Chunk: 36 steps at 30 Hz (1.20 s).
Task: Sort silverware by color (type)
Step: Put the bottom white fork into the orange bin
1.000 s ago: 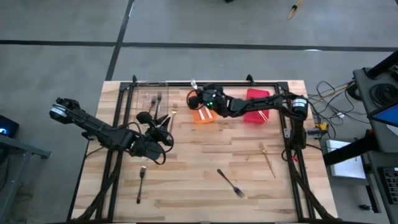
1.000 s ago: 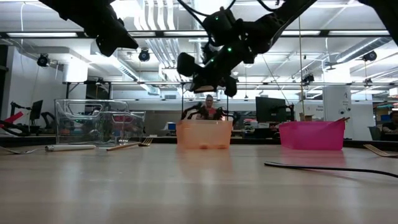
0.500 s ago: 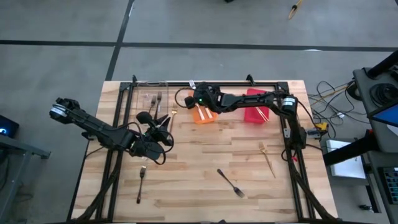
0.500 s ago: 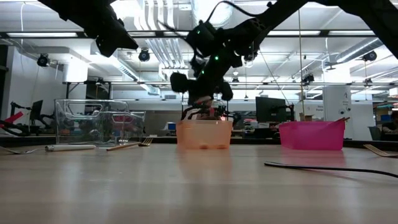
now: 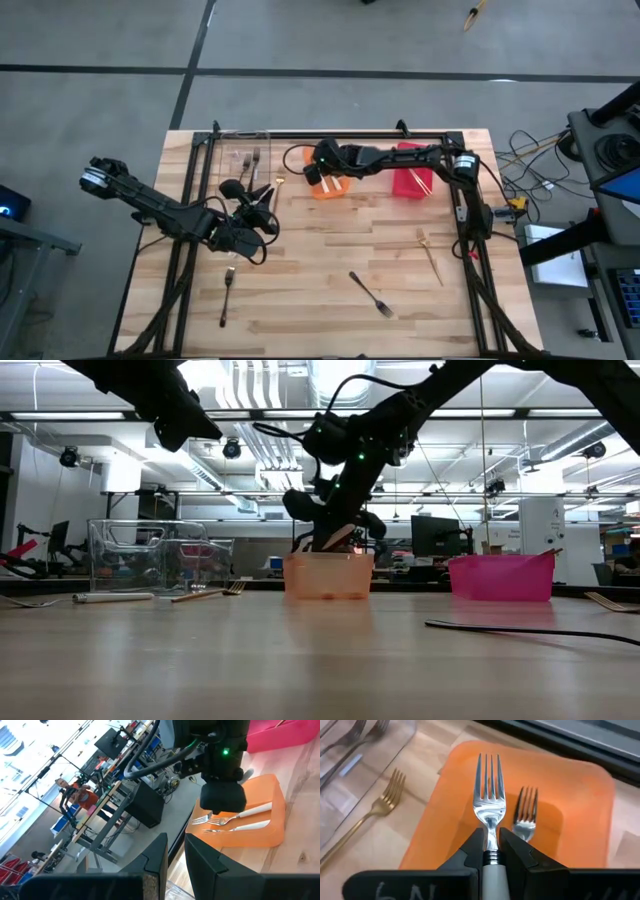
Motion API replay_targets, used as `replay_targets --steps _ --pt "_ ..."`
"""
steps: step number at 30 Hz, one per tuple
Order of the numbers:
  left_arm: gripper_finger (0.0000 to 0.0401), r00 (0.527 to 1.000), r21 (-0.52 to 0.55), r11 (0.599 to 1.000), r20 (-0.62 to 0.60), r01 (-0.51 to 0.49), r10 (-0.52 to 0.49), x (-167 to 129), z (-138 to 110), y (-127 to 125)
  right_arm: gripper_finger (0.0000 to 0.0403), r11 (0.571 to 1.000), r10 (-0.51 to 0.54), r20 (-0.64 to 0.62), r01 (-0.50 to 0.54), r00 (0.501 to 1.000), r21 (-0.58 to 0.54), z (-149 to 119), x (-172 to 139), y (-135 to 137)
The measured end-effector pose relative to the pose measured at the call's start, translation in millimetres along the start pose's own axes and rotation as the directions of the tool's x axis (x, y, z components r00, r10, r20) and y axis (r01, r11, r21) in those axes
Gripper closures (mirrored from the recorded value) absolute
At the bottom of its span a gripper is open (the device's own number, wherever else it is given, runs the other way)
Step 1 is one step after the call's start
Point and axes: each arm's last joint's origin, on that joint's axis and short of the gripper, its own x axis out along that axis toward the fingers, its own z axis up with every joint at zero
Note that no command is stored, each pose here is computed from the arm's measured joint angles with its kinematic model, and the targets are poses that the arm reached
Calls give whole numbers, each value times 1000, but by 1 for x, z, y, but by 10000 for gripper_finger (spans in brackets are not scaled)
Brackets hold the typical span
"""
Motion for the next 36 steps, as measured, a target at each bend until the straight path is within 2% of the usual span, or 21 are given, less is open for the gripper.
replay_targets --steps 10,18,22,27,36 --pt "353 1000 0 1000 0 0 0 0 0 0 369 998 -40 44 38 998 39 4 0 -2" --pt "353 1000 -1 1000 0 0 0 0 0 0 364 997 -65 94 61 993 43 -3 -1 8" --pt "353 1000 -1 1000 0 0 0 0 0 0 365 991 -133 156 128 979 42 -7 -2 13" --pt "353 1000 -1 1000 0 0 0 0 0 0 363 986 -167 202 161 965 47 -9 -4 17" --pt "353 1000 -2 1000 0 1 -1 0 0 0 364 985 -172 302 157 938 74 -23 -3 25"
